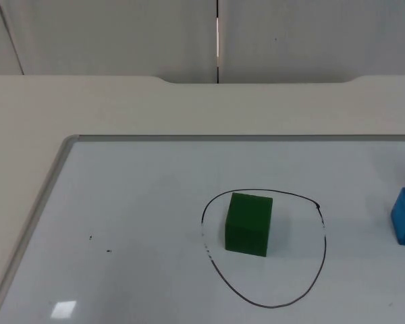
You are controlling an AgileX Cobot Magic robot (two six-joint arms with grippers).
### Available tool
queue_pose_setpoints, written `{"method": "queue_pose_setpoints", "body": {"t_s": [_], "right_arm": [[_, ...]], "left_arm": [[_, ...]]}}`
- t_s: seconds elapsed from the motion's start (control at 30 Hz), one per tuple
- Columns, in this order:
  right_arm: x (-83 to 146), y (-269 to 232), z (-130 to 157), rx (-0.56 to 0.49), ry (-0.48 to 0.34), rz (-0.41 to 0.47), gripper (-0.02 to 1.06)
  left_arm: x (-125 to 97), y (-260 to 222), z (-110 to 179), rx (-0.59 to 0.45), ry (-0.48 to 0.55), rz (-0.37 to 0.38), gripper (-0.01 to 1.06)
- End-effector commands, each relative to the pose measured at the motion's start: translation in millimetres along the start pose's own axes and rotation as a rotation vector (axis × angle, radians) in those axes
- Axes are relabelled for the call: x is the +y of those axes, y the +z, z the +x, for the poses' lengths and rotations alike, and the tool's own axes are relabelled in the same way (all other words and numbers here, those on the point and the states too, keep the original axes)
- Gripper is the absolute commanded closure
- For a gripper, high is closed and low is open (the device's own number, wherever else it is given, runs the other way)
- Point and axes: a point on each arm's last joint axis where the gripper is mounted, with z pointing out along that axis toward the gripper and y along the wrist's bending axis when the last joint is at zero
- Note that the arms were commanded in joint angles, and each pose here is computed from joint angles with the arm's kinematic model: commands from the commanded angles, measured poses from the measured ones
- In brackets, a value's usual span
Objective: Push the two cubes into the marked area.
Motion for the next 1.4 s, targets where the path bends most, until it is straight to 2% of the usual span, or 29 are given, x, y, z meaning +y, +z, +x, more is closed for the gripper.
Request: {"method": "queue_pose_setpoints", "body": {"t_s": [0.0, 0.13, 0.27, 1.1, 1.37], "right_arm": [[2.2, -0.6, -2.8, -0.015, -0.005, -0.006, 1.05], [5.6, -0.8, -2.3, -0.014, 0.006, -0.015, 1.05], [13.9, -1.3, -2.1, -0.029, -0.016, -0.032, 1.05], [15.9, -1.4, 0.8, -0.001, 0.002, -0.032, 1.05], [35.5, -3.0, 4.8, -0.006, -0.032, -0.066, 1.05]], "left_arm": [[0.0, -1.6, -2.1, -0.012, -0.002, -0.002, 1.05], [-0.1, -1.6, -2.1, -0.012, -0.004, -0.001, 1.05], [-0.1, -1.6, -2.1, -0.012, -0.004, -0.001, 1.05], [-0.2, -1.7, -3.0, -0.021, -0.012, 0.000, 1.05], [-0.1, -1.7, -3.3, -0.025, -0.012, -0.001, 1.05]]}}
